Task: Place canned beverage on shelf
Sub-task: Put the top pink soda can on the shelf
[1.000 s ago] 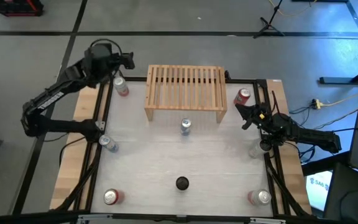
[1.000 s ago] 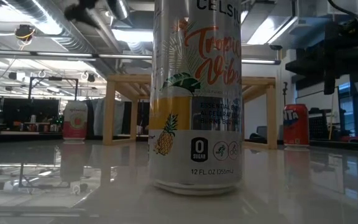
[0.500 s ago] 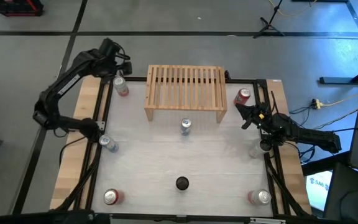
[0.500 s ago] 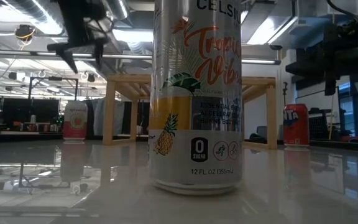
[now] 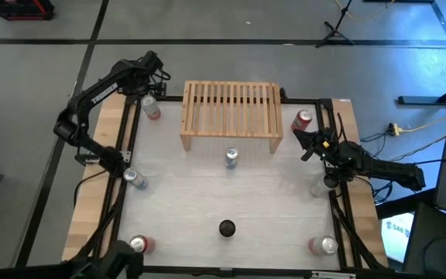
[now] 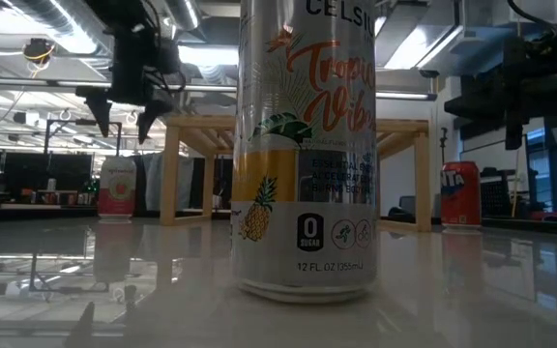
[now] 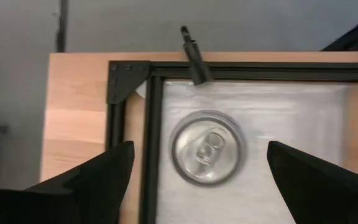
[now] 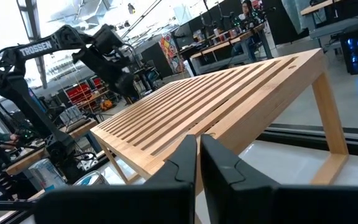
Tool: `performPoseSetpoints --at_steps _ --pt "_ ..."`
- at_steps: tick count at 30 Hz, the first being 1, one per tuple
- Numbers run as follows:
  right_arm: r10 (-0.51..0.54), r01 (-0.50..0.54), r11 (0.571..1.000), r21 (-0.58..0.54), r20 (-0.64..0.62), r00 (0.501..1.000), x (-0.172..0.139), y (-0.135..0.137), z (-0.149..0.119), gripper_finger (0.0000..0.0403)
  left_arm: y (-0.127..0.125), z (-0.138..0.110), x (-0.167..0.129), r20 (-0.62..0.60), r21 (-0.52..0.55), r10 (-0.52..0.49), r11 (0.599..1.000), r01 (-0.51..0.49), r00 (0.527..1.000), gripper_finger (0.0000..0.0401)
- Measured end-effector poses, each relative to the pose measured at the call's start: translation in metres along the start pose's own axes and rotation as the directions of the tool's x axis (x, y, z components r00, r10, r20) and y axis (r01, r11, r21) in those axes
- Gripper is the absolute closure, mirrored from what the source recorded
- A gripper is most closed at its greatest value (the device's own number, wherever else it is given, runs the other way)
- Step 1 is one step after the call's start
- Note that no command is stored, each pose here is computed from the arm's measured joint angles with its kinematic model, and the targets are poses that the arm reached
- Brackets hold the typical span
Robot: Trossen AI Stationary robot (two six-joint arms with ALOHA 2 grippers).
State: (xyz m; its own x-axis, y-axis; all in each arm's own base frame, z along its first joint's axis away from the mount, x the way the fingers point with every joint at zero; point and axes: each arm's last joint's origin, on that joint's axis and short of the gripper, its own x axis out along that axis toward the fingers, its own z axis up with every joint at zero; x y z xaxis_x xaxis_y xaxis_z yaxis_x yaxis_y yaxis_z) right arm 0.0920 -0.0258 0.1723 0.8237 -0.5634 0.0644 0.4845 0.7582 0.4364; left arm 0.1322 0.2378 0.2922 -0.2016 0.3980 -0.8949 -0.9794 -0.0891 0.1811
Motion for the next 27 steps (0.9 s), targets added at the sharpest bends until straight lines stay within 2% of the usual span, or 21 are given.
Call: performPoseSetpoints --at_steps 13,27 --pt "0.0 0.0 1.0 0.0 -0.002 1.0 0.0 0.0 0.0 0.0391 -0.011 0.004 0.026 -0.062 0.039 0.064 0.997 -0.061 0.996 0.004" --pt "0.0 0.0 1.0 0.0 -0.003 1.0 0.0 0.0 0.0 0.0391 -0.012 -0.003 0.041 -0.091 0.044 0.042 0.998 -0.038 0.995 0.004"
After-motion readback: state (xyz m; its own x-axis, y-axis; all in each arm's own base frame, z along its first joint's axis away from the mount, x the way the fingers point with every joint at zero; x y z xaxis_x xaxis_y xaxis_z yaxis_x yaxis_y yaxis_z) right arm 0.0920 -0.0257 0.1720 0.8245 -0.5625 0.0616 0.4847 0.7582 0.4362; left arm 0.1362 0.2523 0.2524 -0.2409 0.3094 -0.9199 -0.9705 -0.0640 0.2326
